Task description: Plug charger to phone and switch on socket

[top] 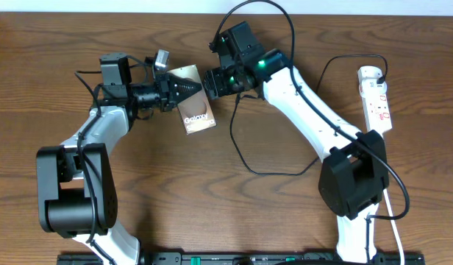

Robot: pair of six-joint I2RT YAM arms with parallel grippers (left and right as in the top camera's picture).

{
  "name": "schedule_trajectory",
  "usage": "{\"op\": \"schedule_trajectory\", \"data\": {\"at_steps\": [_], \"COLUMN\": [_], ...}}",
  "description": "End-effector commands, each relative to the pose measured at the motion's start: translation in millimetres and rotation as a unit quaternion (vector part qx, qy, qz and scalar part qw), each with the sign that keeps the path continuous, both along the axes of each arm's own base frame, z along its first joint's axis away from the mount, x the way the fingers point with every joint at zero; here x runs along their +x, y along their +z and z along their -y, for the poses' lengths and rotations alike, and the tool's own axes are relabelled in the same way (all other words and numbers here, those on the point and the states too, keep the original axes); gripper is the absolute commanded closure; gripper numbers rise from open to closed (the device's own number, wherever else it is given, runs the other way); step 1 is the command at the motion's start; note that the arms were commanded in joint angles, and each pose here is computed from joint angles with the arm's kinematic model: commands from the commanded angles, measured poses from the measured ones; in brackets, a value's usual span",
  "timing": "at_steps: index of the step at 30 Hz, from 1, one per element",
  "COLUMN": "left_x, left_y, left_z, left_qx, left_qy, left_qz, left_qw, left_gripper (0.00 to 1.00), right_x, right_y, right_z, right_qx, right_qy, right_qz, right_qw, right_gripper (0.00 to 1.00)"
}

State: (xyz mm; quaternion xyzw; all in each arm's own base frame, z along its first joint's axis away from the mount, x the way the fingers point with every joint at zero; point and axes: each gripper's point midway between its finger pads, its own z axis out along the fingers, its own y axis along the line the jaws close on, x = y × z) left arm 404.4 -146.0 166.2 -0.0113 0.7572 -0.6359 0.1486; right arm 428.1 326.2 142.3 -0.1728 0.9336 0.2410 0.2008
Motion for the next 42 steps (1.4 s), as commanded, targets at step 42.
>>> {"op": "schedule_trajectory", "data": {"at_steps": [42], "left_x": [45], "left_y": [85], "left_z": [-71], "left_qx": [-0.07], "left_qy": [0.107], "left_qz": [0.039], "left_qw": [0.991], "left_gripper": [0.93], "right_x": [4], "right_y": [-153], "right_z": [53], "right_qx": [-0.116], "right_qy": [-0.171], "right_qz": [-0.143], "right_qw": [0.968], "right_gripper": [0.6]}}
